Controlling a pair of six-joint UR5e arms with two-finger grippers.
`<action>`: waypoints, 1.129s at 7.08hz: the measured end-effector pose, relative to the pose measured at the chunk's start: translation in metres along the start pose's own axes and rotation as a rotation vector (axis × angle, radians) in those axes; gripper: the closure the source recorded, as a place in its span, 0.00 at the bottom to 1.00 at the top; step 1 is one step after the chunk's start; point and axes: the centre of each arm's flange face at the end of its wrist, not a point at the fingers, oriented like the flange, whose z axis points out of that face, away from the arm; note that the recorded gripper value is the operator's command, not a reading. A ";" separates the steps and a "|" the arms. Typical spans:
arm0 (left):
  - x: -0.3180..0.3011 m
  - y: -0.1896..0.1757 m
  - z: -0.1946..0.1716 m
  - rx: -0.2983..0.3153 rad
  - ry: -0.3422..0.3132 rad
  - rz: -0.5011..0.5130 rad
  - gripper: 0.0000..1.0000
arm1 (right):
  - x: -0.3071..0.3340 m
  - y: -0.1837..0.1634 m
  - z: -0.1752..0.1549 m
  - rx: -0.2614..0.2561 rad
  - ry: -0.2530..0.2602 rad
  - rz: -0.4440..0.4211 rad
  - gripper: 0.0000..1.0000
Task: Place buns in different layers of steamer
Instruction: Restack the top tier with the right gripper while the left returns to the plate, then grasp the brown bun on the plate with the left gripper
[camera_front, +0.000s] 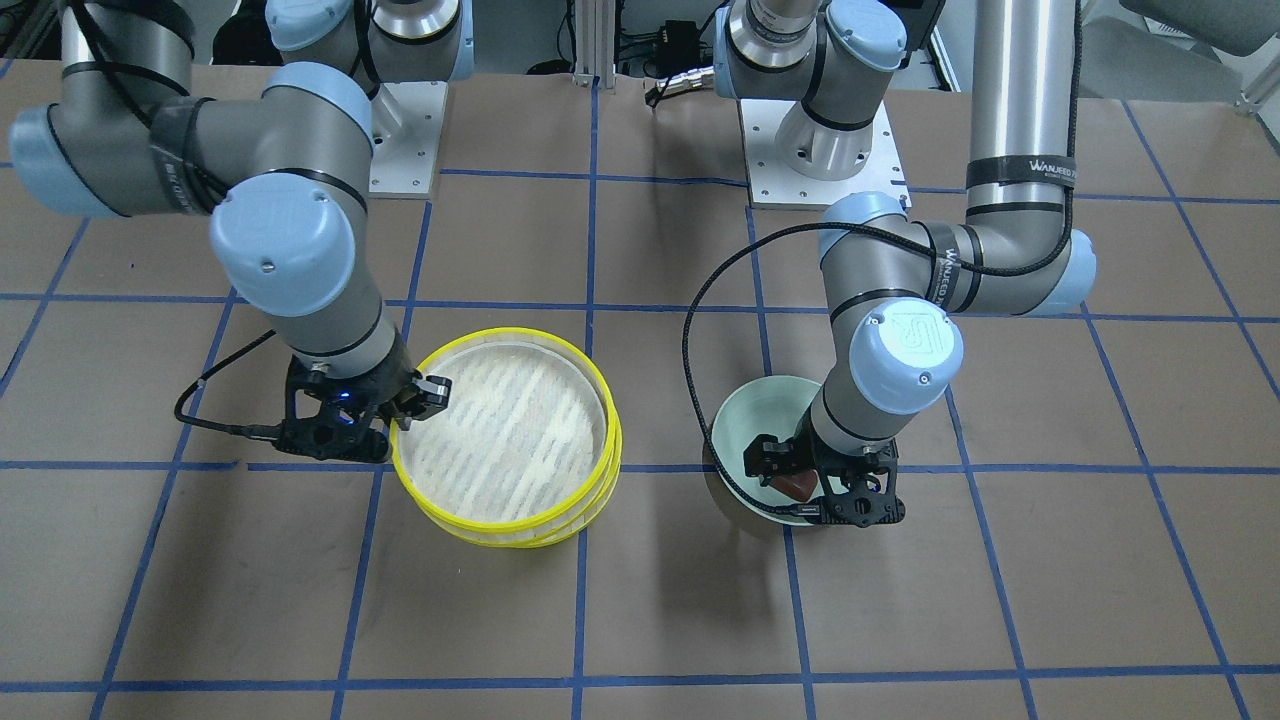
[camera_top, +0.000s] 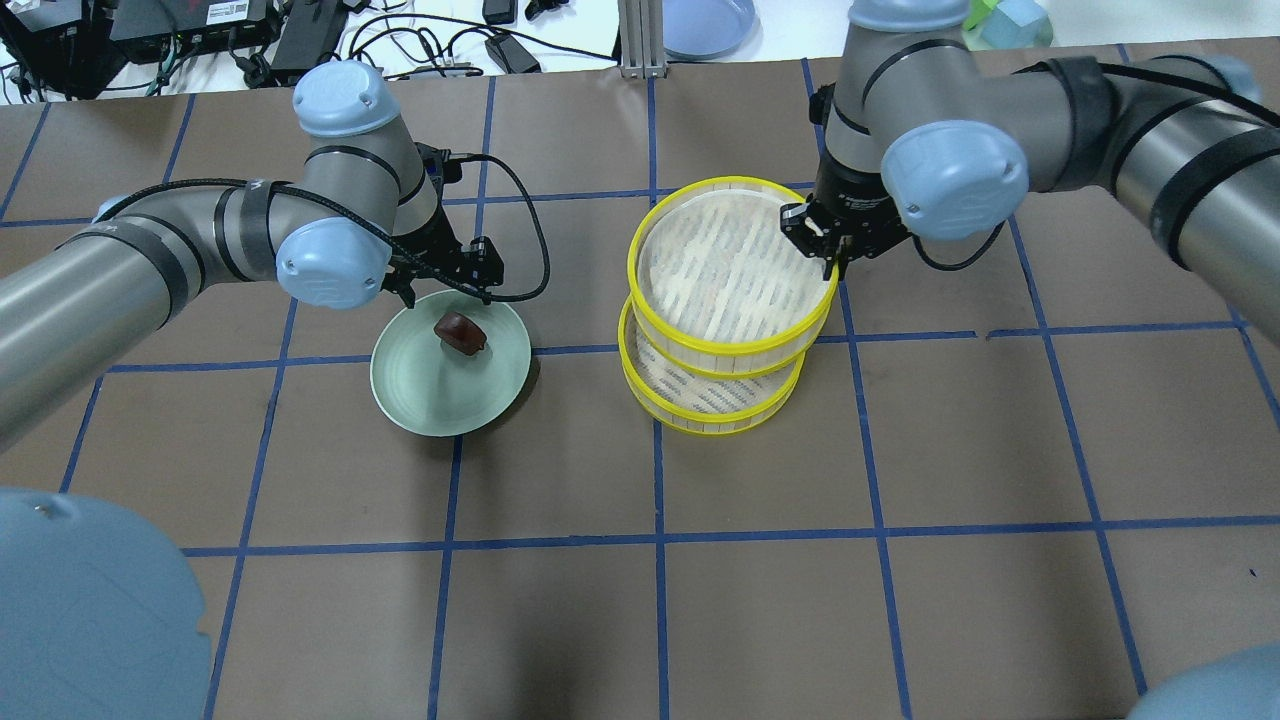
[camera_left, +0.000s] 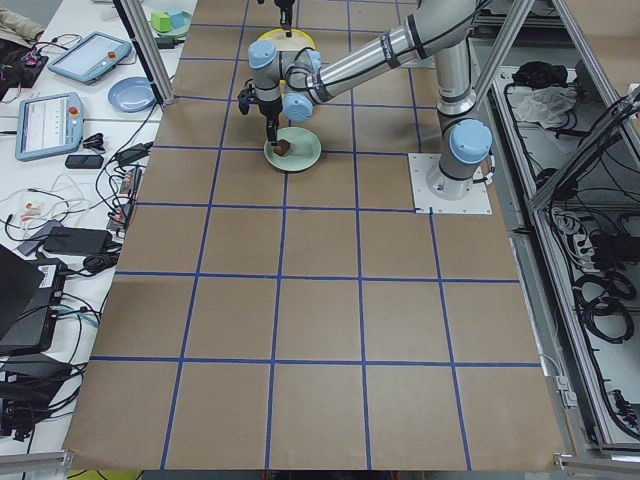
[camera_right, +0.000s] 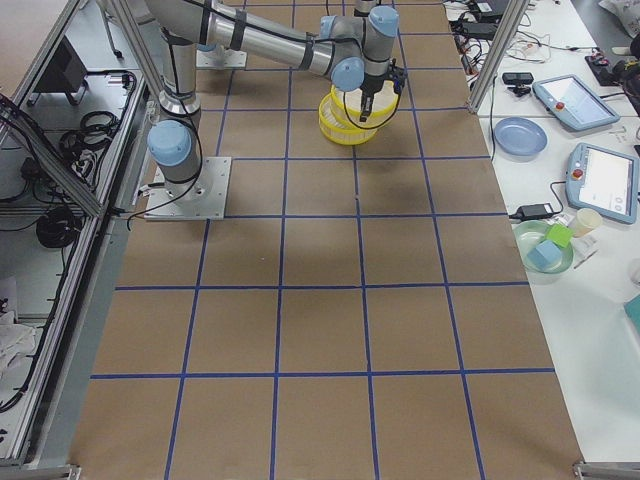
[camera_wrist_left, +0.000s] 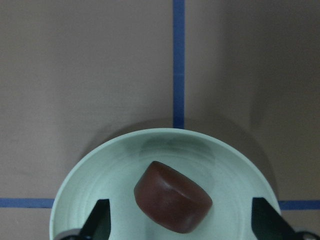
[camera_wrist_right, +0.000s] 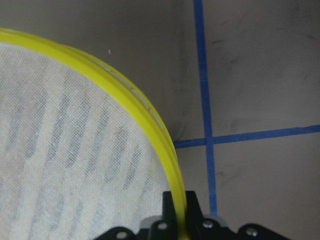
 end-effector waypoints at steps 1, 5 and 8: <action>-0.001 0.000 0.014 -0.024 0.005 -0.004 0.05 | -0.015 0.004 0.007 -0.008 0.009 -0.016 1.00; -0.003 0.009 0.037 -0.057 0.010 -0.004 0.78 | -0.015 0.012 0.027 -0.027 0.109 -0.034 1.00; -0.012 0.006 0.032 -0.043 0.028 -0.010 1.00 | -0.015 0.012 0.033 -0.039 0.113 -0.035 0.01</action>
